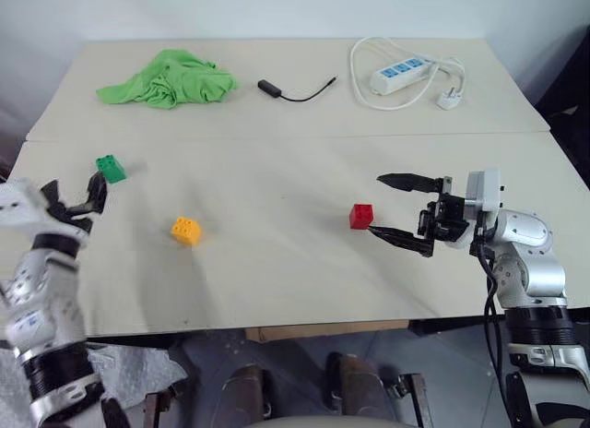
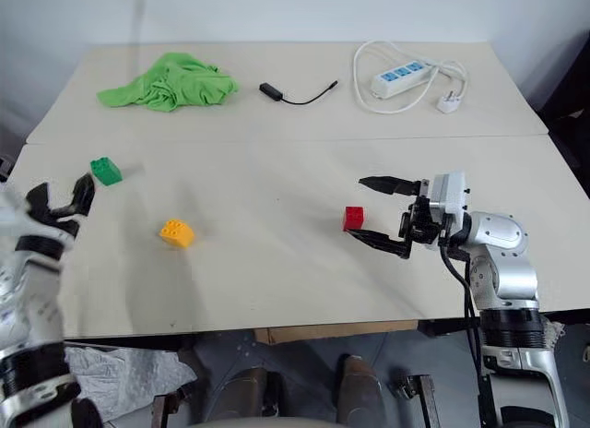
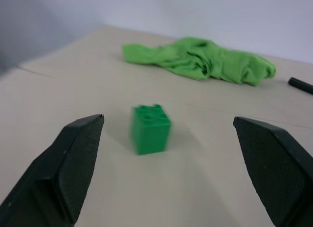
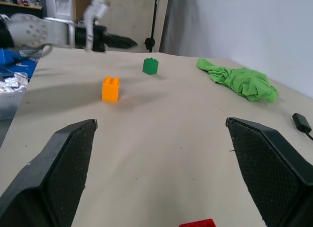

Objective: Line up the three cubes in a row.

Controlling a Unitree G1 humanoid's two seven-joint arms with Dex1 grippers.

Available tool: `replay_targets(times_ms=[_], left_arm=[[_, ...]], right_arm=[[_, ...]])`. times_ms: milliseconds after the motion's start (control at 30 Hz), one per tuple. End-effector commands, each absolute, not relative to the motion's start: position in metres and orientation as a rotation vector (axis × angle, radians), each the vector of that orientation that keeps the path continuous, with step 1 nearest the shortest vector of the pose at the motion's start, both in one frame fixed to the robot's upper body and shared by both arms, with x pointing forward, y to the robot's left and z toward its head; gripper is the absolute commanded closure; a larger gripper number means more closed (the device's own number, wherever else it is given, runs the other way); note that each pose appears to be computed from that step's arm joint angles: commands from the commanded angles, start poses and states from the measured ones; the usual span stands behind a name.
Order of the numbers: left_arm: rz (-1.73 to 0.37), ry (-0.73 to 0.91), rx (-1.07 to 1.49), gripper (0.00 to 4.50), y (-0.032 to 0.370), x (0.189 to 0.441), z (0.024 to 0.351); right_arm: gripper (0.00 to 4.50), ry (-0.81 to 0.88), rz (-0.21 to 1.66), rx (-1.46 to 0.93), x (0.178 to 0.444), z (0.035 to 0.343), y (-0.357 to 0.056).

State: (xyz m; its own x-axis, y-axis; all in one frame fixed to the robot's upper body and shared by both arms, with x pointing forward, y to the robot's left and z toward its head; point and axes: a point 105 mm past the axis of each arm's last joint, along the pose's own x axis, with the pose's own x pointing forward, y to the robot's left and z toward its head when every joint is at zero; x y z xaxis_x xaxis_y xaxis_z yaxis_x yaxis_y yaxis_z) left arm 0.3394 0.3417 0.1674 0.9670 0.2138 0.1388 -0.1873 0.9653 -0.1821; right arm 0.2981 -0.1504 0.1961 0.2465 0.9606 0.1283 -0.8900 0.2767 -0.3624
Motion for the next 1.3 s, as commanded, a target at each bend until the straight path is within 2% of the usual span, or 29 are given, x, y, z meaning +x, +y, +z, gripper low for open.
replay_targets(times_ms=[33, 267, 533, 633, 900, 1000, 1067, 1133, 1233, 1300], left_arm=[[0.323, -0.1, -0.15, 0.0, 0.348, 0.365, 0.175], [0.366, -0.07, -0.157, 0.0, 0.352, 0.397, 0.184], [0.361, -0.007, -0.171, 0.0, 0.35, 0.413, 0.176], [0.366, 0.005, -0.178, 0.61, 0.351, 0.414, 0.173], [0.313, -0.006, -0.143, 3.03, 0.349, 0.408, 0.177], [-0.007, -0.19, -0.07, 3.03, 0.331, 0.396, 0.209], [-0.176, -0.255, 0.008, 3.03, 0.322, 0.383, 0.222], [-0.352, -0.284, 0.102, 3.03, 0.31, 0.369, 0.233], [-0.769, -0.292, 0.246, 3.03, 0.264, 0.341, 0.254], [-0.923, -0.263, 0.302, 3.03, 0.243, 0.333, 0.255]], right_arm=[[0.07, -0.391, 1.302, -0.214, 0.292, 0.206, -0.141], [0.07, -0.382, 1.323, -0.193, 0.29, 0.205, -0.132], [0.07, -0.412, 1.306, -0.178, 0.294, 0.204, -0.126], [0.0, -0.421, 1.301, -0.177, 0.294, 0.204, -0.125], [0.0, -0.429, 1.283, -0.19, 0.295, 0.201, -0.126], [0.0, -0.419, 1.268, -0.207, 0.293, 0.199, -0.132], [0.0, -0.416, 1.256, -0.217, 0.292, 0.2, -0.137], [0.0, -0.422, 1.248, -0.221, 0.289, 0.204, -0.142], [0.0, -0.39, 1.205, -0.24, 0.285, 0.208, -0.163], [0.0, -0.36, 1.189, -0.261, 0.284, 0.205, -0.172]])
